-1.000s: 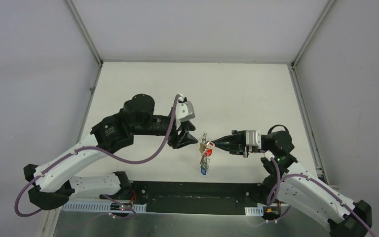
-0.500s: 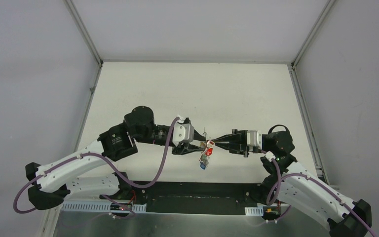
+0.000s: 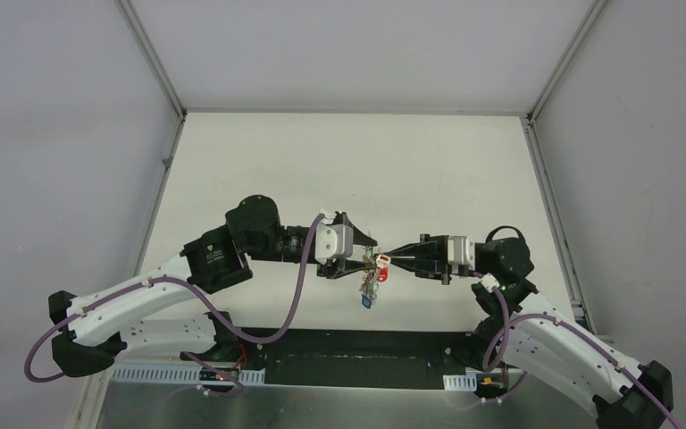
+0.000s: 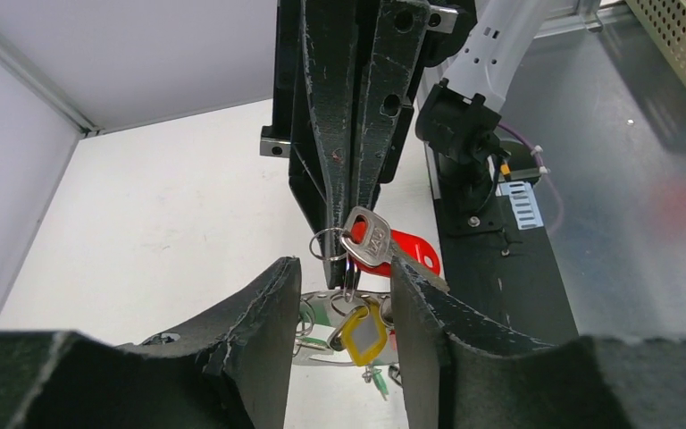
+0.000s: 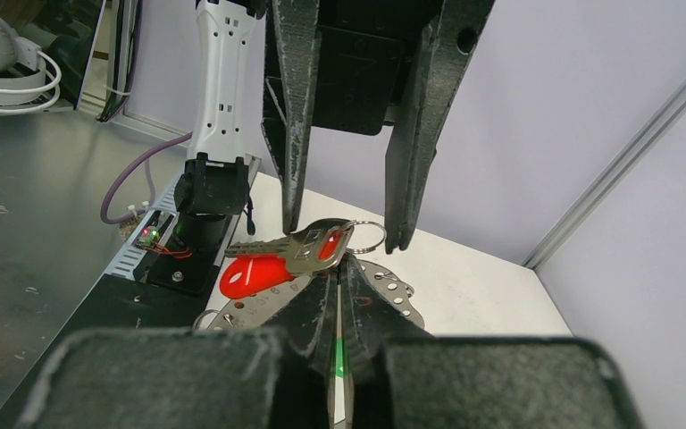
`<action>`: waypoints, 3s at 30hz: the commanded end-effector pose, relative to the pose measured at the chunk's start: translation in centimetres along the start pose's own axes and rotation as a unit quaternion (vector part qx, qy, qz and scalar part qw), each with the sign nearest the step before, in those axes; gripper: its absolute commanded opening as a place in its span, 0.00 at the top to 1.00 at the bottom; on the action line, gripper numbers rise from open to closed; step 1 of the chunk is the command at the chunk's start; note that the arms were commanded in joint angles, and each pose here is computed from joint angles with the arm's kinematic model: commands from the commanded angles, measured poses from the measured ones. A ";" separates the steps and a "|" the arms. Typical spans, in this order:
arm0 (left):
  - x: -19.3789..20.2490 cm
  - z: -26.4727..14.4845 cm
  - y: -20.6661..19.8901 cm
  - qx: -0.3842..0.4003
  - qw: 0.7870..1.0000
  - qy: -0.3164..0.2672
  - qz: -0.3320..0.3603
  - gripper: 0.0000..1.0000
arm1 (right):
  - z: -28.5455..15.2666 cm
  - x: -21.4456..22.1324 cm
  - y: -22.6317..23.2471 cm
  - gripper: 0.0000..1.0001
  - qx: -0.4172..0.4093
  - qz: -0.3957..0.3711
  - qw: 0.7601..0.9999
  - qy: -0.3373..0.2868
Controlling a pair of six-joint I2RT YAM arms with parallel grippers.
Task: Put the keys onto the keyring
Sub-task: Adjust the key on the keyring.
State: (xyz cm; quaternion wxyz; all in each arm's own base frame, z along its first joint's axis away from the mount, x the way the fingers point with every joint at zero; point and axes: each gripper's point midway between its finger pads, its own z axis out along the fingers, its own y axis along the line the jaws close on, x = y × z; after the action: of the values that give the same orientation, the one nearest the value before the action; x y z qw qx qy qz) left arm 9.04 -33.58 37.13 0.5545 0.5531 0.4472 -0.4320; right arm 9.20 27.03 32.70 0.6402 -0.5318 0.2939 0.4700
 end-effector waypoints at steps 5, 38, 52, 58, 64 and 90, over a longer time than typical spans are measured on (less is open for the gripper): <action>-0.7 -0.8 -0.2 -0.007 1.000 -0.012 0.025 0.54 | 0.5 -3.9 -0.9 1.00 0.005 -0.047 0.998 -0.044; -0.2 -0.4 0.8 -0.039 0.999 0.022 0.014 1.00 | 0.6 -3.5 -0.7 0.92 -0.004 -0.023 0.999 -0.034; -0.6 -3.1 2.8 -0.105 0.992 0.074 0.008 1.00 | -2.2 -0.9 -2.6 0.13 0.105 0.006 0.991 0.086; -0.7 -3.4 3.0 -0.109 0.990 0.084 0.004 1.00 | -1.5 -1.8 -2.2 0.00 0.076 0.027 0.993 0.083; -0.3 -3.1 2.8 -0.103 0.990 0.095 0.002 1.00 | -0.1 -2.2 -3.6 0.00 0.100 0.130 0.984 0.071; 1.3 -2.4 2.2 -0.094 0.989 0.109 -0.036 1.00 | 1.4 3.3 -1.2 0.36 0.050 0.334 0.933 0.124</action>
State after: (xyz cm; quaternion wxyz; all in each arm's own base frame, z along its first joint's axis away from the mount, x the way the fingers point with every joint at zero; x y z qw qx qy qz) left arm 11.64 -30.76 33.88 0.5106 0.5440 0.5814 -0.3246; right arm 11.73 28.81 29.72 0.4273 -0.4150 0.5821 0.5534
